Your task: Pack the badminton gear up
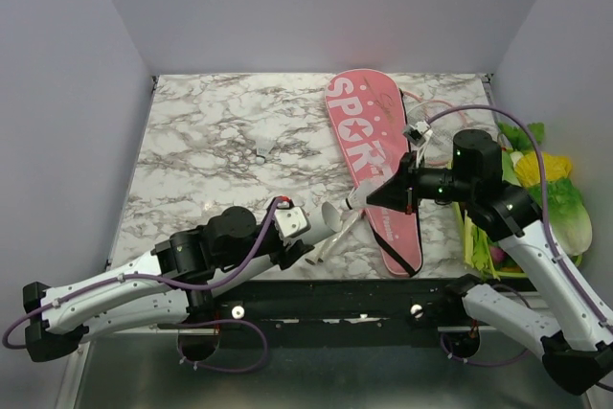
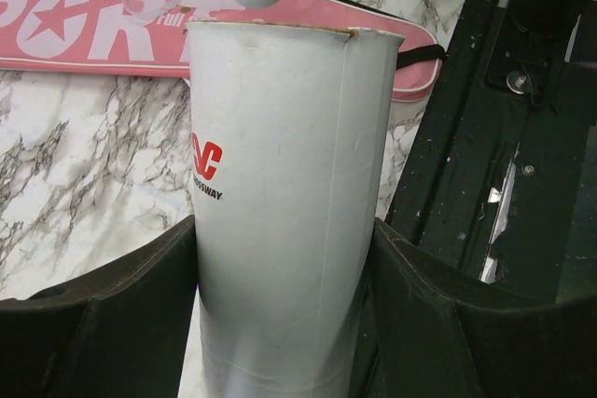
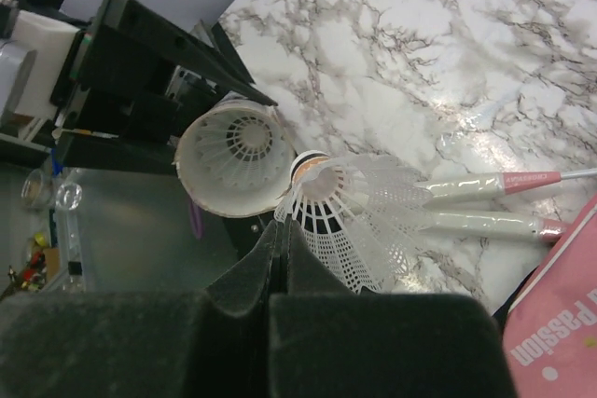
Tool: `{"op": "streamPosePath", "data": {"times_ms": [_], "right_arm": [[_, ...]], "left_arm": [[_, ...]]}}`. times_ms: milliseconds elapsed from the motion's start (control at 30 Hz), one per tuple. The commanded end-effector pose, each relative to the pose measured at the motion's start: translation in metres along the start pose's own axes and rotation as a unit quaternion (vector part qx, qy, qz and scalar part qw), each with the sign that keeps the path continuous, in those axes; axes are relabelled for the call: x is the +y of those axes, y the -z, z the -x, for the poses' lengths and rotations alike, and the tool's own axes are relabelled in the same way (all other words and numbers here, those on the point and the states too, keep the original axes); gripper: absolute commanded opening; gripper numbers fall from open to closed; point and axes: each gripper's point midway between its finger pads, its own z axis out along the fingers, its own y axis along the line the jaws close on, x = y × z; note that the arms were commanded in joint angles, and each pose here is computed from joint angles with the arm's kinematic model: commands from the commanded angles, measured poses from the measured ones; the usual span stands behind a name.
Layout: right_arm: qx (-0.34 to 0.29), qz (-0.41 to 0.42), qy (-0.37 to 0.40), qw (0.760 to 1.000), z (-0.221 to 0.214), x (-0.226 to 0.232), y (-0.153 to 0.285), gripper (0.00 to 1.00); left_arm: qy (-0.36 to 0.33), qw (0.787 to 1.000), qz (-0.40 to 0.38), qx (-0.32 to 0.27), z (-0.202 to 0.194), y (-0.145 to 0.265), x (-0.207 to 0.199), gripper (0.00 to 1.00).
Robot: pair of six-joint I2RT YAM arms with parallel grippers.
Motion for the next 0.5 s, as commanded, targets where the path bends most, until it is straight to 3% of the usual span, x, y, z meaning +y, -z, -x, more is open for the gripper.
{"op": "streamPosePath", "data": {"times_ms": [0, 467], "right_arm": [[0.003, 0.049, 0.012, 0.999, -0.002, 0.031, 0.016, 0.01], [0.007, 0.109, -0.007, 0.994, -0.005, 0.047, 0.006, 0.01]], "left_arm": [[0.019, 0.999, 0.008, 0.041, -0.023, 0.0, 0.0, 0.0], [0.023, 0.999, -0.002, 0.034, -0.021, 0.001, -0.004, 0.0]]}}
